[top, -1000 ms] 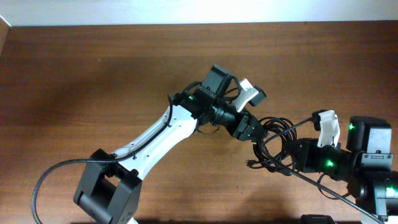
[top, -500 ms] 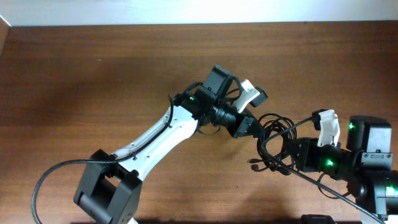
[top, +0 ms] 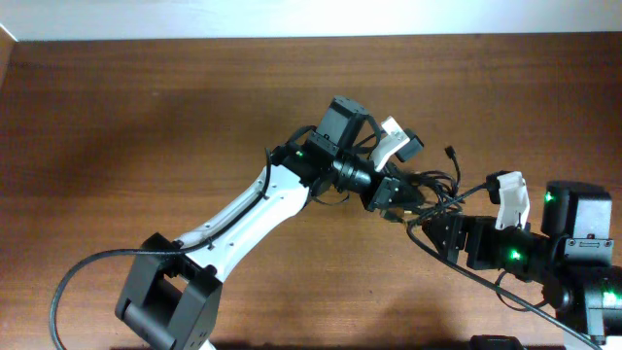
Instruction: Untangle cables
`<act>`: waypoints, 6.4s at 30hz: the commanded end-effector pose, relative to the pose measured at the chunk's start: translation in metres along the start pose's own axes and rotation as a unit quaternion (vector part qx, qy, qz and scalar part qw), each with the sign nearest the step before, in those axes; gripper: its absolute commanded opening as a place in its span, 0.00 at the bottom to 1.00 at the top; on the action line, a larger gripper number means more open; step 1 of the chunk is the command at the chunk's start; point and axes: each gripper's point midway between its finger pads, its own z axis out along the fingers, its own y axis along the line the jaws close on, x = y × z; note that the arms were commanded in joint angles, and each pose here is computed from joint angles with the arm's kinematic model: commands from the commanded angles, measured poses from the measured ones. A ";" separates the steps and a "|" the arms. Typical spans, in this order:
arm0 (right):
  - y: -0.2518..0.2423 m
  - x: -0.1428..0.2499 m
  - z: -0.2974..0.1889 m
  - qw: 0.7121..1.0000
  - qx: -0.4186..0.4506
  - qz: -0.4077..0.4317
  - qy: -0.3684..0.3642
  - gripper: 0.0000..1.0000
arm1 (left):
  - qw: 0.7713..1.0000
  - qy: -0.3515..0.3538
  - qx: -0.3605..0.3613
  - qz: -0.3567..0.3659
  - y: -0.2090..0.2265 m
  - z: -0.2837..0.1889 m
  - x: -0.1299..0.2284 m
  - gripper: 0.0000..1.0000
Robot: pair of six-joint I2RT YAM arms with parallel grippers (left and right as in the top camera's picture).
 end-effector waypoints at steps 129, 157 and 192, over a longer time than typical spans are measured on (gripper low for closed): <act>-0.082 0.015 0.019 0.962 0.203 0.165 0.076 0.99 | 0.771 0.121 -0.556 -0.287 0.114 -0.039 0.062 0.00; 0.027 -0.037 0.009 0.996 -0.084 -0.014 0.012 0.99 | 0.971 0.021 -0.239 -0.007 -0.058 -0.140 -0.041 0.00; 0.123 -0.059 -0.059 0.949 -0.295 -0.101 -0.040 0.99 | 0.994 -0.030 -0.041 0.099 -0.114 -0.144 -0.061 0.00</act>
